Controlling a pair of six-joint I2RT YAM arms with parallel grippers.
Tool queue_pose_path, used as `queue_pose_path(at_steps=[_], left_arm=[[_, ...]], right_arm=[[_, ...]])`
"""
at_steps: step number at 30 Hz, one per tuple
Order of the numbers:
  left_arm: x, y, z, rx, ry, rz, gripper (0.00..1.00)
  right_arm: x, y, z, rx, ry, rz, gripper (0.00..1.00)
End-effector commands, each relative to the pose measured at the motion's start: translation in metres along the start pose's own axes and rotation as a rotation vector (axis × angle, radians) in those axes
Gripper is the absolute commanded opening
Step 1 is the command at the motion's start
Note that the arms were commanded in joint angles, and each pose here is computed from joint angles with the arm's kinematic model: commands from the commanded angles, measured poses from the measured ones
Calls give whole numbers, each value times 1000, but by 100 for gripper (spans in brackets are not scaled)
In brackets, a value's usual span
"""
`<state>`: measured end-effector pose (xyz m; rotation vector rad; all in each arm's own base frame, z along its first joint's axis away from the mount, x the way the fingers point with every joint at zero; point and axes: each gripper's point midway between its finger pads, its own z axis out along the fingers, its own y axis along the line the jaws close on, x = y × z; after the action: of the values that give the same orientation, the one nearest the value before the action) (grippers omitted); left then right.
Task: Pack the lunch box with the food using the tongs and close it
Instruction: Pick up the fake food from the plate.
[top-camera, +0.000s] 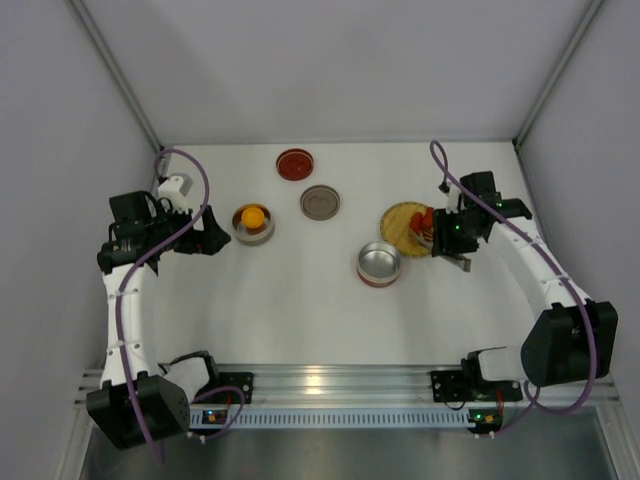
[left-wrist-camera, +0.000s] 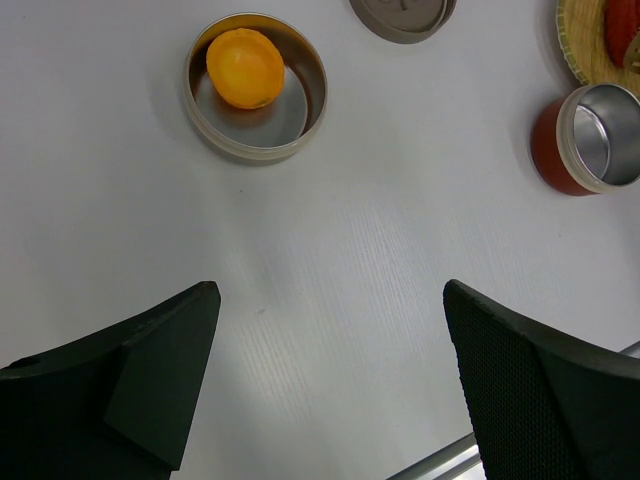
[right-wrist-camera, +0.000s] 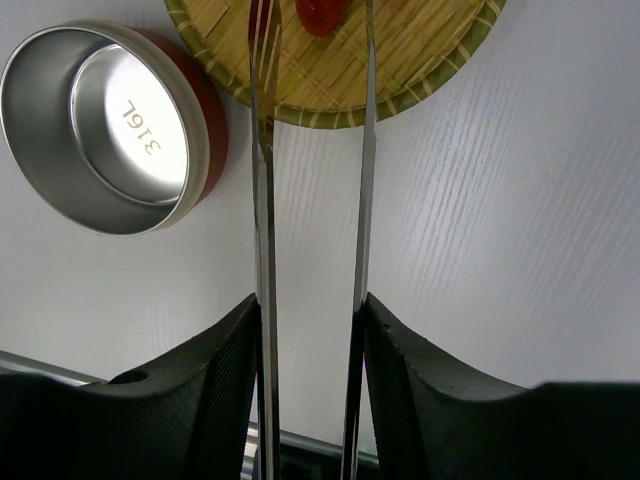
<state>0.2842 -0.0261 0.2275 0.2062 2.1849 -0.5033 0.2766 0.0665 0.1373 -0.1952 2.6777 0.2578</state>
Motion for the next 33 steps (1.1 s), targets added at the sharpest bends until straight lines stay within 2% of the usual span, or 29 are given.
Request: queue_pose_path(at_steps=[1,23,29,30,33], left_arm=[[-5,-2,-2,9,-20,14,98],[0,2,2,3,-11,12,98],[1,3,2,-1,-6,14,98],[2,3,2,1,-5,13,98],[0,1,2,3,-9,8,98]], right_arm=[[-19,3,2,0,-58,-4,43],[-37,1,28,19,-59,9,39],[-31,6,26,-11,-34,-11,24],[-30,10,23,-33,-35,-25,17],[-29,16,10,-64,-37,-52,6]])
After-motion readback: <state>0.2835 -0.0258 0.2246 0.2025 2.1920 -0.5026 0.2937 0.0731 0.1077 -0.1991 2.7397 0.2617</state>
